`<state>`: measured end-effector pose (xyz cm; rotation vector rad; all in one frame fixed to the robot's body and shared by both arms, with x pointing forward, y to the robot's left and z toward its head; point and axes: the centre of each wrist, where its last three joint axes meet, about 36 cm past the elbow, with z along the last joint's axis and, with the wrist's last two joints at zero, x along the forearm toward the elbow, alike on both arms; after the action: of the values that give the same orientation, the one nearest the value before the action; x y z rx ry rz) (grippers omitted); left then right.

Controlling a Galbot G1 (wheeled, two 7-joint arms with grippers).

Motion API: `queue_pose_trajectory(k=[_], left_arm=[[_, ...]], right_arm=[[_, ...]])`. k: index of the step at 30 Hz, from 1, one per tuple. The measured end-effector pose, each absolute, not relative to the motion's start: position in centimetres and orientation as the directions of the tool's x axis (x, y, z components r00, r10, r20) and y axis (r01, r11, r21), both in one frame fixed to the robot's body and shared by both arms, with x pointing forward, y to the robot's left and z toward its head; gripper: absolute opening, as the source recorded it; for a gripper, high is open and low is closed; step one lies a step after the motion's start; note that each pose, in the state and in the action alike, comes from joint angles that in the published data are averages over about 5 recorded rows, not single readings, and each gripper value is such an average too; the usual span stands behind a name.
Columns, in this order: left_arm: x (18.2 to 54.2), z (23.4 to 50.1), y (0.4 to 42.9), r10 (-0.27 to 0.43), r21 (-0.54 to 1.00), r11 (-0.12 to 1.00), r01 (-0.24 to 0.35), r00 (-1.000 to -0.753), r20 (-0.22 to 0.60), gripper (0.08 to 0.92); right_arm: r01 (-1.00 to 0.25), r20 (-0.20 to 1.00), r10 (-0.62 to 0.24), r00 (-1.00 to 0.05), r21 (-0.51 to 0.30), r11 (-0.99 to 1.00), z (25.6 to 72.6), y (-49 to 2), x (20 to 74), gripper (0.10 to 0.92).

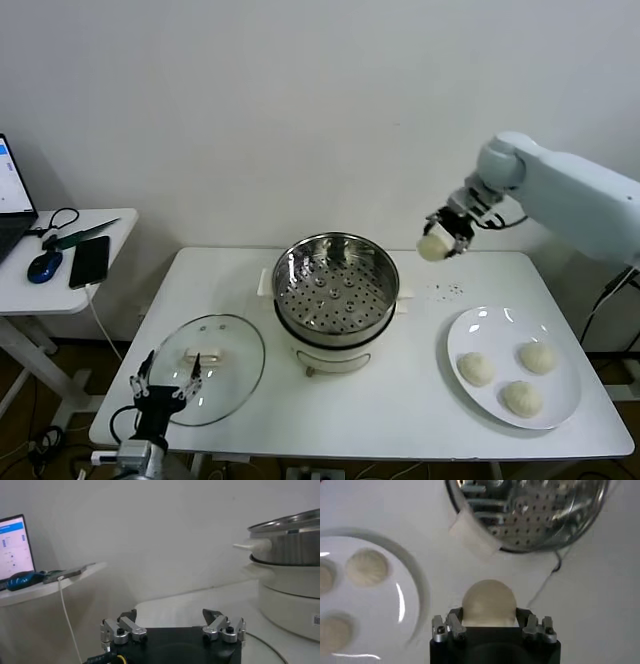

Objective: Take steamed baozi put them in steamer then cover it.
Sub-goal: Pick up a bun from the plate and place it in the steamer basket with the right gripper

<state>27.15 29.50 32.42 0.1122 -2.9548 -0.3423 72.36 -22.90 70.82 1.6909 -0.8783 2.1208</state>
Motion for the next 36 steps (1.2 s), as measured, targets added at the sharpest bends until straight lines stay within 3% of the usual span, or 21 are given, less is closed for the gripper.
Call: queue_pose_trajectory(k=[7, 16, 25, 36], left_arm=[[27.0, 32.3, 29.5, -0.092, 0.239, 0.970, -0.051, -0.983, 0.160, 0.823], [27.0, 32.6, 29.3, -0.095, 0.242, 0.969, -0.056, -0.984, 0.153, 0.823], [26.7, 32.8, 29.5, -0.097, 0.246, 0.968, -0.058, -0.983, 0.153, 0.823], [26.4, 32.5, 29.5, -0.099, 0.248, 0.967, -0.057, -0.982, 0.162, 0.823]], right_arm=[[-0.337, 0.945, -0.126, -0.301, -0.229, -0.913, 71.8, -14.4, 72.2, 0.687], [-0.126, 0.946, -0.095, -0.310, -0.140, -0.982, 68.0, -7.4, 71.5, 0.687], [-0.053, 0.952, -0.046, -0.304, -0.066, -0.996, 63.1, -5.5, 71.2, 0.695], [-0.019, 0.957, -0.029, -0.289, -0.036, -0.999, 59.4, -4.4, 70.7, 0.698]])
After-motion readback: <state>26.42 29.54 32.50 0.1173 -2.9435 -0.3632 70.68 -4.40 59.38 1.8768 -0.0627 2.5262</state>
